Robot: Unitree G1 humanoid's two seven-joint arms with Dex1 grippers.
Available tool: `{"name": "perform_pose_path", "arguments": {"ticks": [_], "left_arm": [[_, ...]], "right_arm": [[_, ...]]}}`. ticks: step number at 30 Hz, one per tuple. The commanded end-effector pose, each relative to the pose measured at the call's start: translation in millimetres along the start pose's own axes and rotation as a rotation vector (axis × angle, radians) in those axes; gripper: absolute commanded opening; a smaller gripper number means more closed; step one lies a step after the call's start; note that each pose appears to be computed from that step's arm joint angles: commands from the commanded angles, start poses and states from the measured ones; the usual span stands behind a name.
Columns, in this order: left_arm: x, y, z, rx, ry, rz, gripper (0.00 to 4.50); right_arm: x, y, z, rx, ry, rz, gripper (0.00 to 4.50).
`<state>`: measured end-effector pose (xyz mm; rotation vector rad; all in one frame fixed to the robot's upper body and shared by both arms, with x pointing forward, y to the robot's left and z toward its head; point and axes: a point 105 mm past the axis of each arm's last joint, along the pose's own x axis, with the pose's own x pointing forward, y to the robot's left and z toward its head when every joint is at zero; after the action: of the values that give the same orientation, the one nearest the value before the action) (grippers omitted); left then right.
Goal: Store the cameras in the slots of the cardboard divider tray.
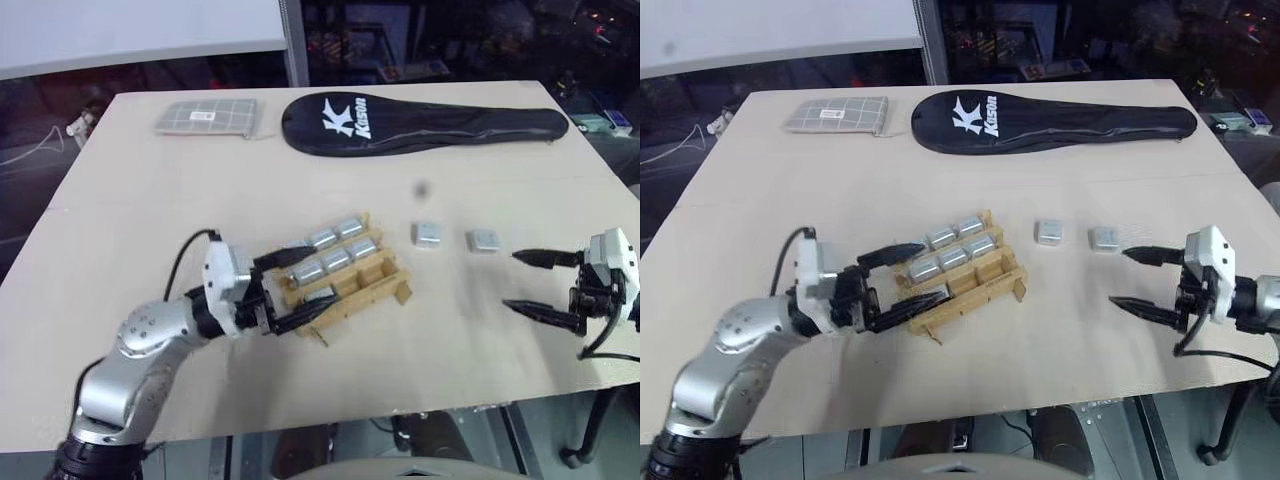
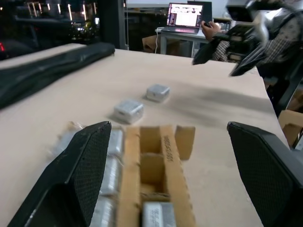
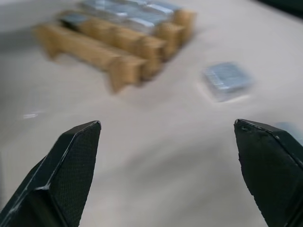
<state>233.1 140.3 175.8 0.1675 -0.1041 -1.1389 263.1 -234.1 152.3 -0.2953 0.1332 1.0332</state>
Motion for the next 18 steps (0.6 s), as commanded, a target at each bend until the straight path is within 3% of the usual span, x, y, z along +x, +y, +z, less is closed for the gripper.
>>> {"name": "perform_pose_path", "arguments": {"ticks": [1, 8, 13, 18], "left_arm": [[-16, 2, 23, 0.087, 0.097, -0.07, 4.1], [-53, 17, 46, 0.139, 0.353, -0.096, 4.1], [-64, 14, 63, 0.099, 0.393, -0.097, 4.1], [-60, 12, 68, 0.105, 0.379, -0.113, 4.1]], "right_arm": [[7, -27, -5, -0.044, 0.038, -0.153, 4.5], [41, -67, -24, 0.038, 0.052, -0.474, 4.5], [70, -60, -34, 0.241, -0.026, -0.658, 4.5], [91, -53, -45, 0.314, -0.032, -0.732, 4.5]]}}
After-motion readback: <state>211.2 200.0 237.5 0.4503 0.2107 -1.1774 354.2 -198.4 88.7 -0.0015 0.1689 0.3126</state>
